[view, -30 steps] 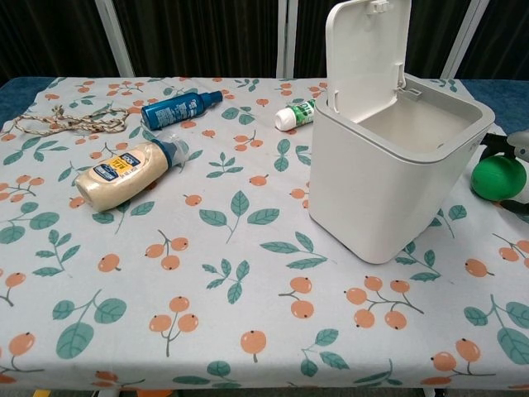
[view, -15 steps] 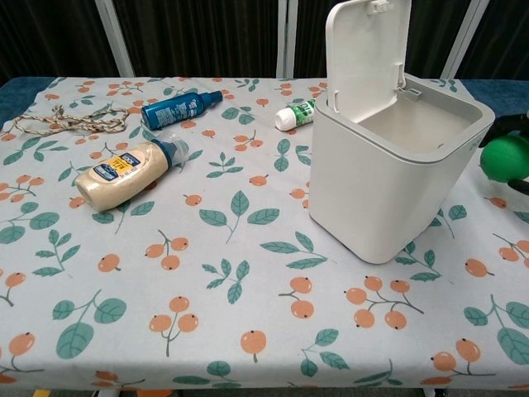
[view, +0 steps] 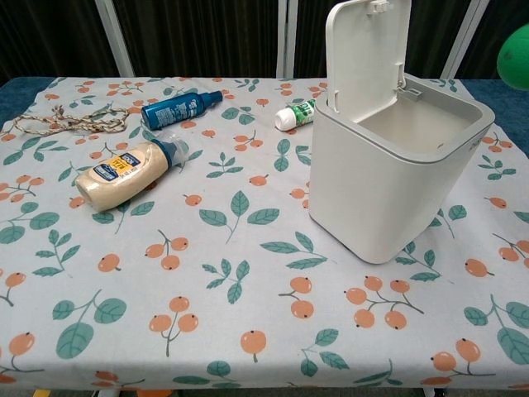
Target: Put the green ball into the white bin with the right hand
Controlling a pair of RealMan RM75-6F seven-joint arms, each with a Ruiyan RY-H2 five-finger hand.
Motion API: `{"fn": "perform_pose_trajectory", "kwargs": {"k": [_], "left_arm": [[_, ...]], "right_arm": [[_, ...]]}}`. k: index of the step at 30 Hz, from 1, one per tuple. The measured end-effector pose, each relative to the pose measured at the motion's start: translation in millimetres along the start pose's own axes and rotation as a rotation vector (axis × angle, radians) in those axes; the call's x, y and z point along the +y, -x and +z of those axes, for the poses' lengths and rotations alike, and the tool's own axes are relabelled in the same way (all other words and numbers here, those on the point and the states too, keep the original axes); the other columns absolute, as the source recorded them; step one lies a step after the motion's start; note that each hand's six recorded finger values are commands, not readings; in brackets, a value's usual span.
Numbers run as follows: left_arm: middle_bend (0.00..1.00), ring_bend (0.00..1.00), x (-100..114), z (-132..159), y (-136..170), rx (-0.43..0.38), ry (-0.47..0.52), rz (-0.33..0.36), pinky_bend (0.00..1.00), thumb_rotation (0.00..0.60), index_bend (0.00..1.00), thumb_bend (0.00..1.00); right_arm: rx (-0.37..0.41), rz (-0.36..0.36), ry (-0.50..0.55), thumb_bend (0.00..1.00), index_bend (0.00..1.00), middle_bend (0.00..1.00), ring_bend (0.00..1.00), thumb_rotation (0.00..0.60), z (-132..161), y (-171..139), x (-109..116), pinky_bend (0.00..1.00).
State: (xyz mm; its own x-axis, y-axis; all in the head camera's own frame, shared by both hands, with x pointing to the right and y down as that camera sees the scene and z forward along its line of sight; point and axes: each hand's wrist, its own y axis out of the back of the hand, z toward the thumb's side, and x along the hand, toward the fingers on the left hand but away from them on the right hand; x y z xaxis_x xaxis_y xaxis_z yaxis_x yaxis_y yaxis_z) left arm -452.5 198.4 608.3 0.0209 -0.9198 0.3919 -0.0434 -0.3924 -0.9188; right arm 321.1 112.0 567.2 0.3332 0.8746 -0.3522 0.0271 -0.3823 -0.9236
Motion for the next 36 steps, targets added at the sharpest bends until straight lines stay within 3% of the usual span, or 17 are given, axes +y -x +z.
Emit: {"fn": "perform_pose_trajectory", "kwargs": {"k": [7, 13, 18, 21, 32, 36], "left_arm": [[0.01, 0.0, -1.7, 1.0, 0.1, -0.004, -0.001, -0.011, 0.05, 0.6, 0.11, 0.0], [0.01, 0.0, -4.3, 0.4, 0.7, -0.003, 0.004, -0.015, 0.05, 0.6, 0.11, 0.0], [0.01, 0.0, -4.3, -2.1, 1.6, 0.003, 0.005, -0.015, 0.05, 0.6, 0.11, 0.0], [0.01, 0.0, -4.4, -3.1, 1.4, 0.005, 0.006, -0.015, 0.05, 0.6, 0.11, 0.0], [0.01, 0.0, -4.3, -2.5, 1.4, 0.007, 0.005, -0.011, 0.05, 0.6, 0.11, 0.0], [0.01, 0.0, -1.8, -3.9, 2.6, 0.01, 0.009, -0.001, 0.05, 0.6, 0.11, 0.0]], "right_arm": [[0.189, 0.015, 0.024, 0.4, 0.51, 0.53, 0.52, 0.6, 54.2, 6.9, 8.9, 0.69], [0.259, 0.049, 0.025, 0.33, 0.47, 0.49, 0.5, 0.6, 80.5, 14.5, -1.6, 0.64], [0.266, 0.082, 0.043, 0.18, 0.29, 0.29, 0.28, 0.6, 83.8, 15.6, -8.1, 0.48], [0.262, 0.083, 0.04, 0.14, 0.22, 0.24, 0.19, 0.6, 81.0, 15.3, -7.8, 0.42], [0.221, 0.049, 0.03, 0.12, 0.13, 0.18, 0.12, 0.6, 62.6, 8.0, -0.6, 0.36], [0.167, 0.008, 0.022, 0.12, 0.12, 0.17, 0.11, 0.6, 42.0, -1.6, 3.8, 0.34]]}}
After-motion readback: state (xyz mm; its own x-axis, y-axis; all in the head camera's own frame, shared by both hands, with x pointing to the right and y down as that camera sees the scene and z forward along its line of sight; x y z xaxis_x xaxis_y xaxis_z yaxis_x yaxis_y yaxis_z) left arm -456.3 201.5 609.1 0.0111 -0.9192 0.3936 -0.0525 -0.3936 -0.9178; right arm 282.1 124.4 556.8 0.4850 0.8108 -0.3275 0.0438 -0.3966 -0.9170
